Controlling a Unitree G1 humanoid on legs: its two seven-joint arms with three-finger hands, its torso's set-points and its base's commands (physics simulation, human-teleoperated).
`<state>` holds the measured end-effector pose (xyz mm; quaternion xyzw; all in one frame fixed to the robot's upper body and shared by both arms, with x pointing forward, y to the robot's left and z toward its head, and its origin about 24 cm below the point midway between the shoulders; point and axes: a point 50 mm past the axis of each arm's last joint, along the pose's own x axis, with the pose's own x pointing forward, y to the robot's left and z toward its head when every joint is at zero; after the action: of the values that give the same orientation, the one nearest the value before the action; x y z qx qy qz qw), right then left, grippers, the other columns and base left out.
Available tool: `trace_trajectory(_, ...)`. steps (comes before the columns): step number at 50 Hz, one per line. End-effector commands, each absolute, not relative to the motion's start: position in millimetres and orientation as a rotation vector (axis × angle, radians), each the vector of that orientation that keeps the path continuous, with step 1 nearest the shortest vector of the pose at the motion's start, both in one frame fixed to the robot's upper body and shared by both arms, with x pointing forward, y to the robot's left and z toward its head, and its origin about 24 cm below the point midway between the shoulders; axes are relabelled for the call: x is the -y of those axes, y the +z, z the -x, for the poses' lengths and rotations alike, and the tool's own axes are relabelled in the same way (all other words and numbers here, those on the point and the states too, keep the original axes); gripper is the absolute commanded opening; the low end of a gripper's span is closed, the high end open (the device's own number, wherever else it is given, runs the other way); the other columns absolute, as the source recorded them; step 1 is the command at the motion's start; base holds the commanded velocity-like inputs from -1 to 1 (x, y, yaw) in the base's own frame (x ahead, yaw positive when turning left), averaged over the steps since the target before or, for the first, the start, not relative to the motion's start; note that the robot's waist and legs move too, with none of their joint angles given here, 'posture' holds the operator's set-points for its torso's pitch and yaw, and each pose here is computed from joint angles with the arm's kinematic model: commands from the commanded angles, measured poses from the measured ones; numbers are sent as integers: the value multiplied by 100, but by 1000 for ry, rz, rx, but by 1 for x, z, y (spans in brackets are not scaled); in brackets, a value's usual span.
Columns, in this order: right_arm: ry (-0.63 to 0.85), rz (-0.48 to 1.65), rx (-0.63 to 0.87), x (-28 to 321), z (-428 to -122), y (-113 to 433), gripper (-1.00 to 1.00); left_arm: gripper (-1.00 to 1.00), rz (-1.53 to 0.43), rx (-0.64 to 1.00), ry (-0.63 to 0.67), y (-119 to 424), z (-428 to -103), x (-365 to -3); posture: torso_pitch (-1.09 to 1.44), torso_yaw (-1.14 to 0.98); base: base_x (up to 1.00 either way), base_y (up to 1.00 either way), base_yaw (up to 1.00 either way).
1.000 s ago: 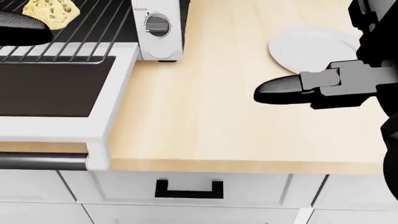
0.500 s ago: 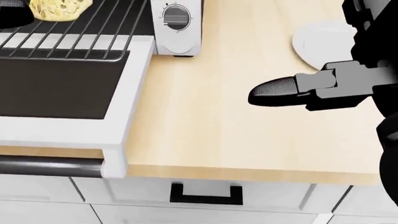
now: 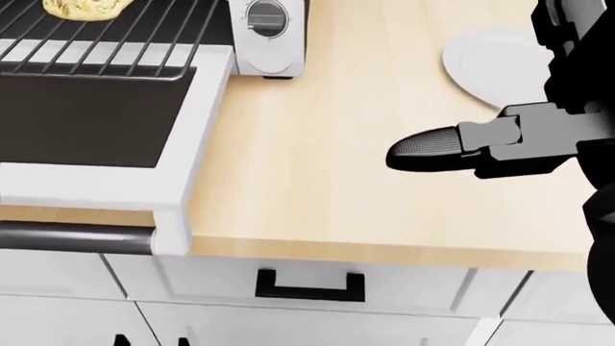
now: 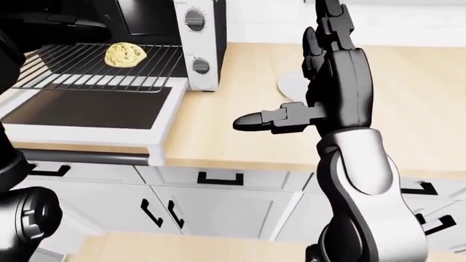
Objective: Pick the scone from the rack and place it on the plate on the counter.
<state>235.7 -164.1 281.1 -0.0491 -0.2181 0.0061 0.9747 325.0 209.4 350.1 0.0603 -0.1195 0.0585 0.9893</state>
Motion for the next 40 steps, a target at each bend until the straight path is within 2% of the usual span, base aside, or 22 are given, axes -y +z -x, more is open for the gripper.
trace_trajectory(1, 7, 103, 511, 164, -231, 291, 100, 100, -138, 344, 126, 372, -320, -211, 0, 0, 0, 0, 0)
trace_trajectory(20, 3, 104, 509, 165, -229, 289, 100, 100, -219, 220, 97, 362, -369, -208, 0, 0, 0, 0, 0)
trace_trajectory(40, -9, 109, 509, 168, -225, 287, 100, 100, -266, 161, 114, 349, -398, -212, 0, 0, 0, 0, 0)
